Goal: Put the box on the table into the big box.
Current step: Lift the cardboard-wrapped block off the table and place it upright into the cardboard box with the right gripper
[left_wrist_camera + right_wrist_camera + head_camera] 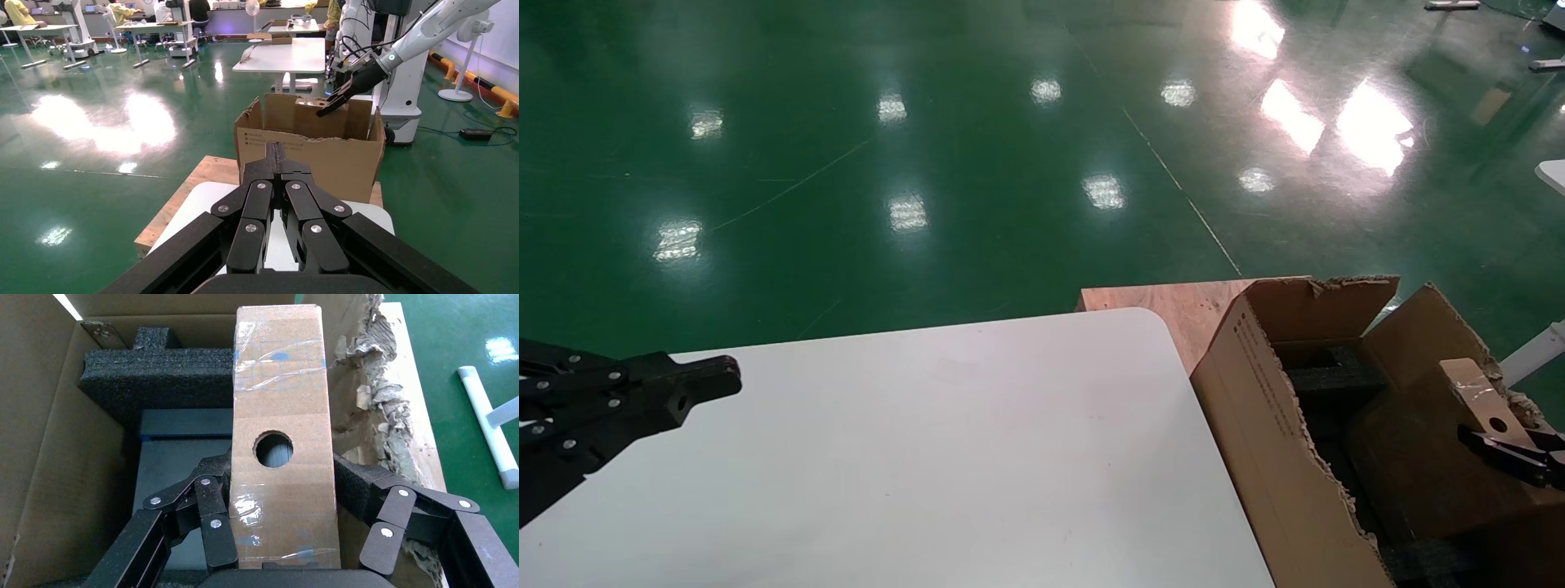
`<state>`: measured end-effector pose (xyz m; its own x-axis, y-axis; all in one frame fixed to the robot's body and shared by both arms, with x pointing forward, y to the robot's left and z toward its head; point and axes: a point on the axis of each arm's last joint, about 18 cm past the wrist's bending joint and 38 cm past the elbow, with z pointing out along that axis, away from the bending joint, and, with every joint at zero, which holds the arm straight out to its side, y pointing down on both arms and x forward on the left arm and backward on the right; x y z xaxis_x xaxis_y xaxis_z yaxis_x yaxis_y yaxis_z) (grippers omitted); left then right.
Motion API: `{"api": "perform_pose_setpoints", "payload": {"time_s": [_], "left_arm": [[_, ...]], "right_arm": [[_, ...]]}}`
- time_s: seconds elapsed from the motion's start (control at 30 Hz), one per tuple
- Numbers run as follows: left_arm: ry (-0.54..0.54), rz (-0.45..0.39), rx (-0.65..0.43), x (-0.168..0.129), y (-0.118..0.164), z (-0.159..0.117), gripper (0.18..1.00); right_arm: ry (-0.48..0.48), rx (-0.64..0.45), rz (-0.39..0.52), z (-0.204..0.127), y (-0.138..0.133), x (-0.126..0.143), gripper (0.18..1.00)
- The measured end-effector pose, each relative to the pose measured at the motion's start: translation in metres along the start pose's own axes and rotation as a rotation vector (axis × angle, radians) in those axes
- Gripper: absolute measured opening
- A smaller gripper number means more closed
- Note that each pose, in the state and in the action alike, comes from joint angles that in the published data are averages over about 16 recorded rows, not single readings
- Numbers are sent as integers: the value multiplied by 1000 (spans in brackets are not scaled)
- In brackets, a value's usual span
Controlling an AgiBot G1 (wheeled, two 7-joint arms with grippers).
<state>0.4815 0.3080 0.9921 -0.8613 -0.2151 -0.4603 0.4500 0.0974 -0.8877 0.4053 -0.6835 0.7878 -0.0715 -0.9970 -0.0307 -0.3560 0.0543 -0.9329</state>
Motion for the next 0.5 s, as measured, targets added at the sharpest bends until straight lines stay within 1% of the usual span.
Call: {"api": "perform_pose_setpoints", "payload": {"time_s": [0.5], "left_arm": [[0,0,0,0,0,0,191]], "right_arm": [[-14,12,-53,4,-13,1,427]]}}
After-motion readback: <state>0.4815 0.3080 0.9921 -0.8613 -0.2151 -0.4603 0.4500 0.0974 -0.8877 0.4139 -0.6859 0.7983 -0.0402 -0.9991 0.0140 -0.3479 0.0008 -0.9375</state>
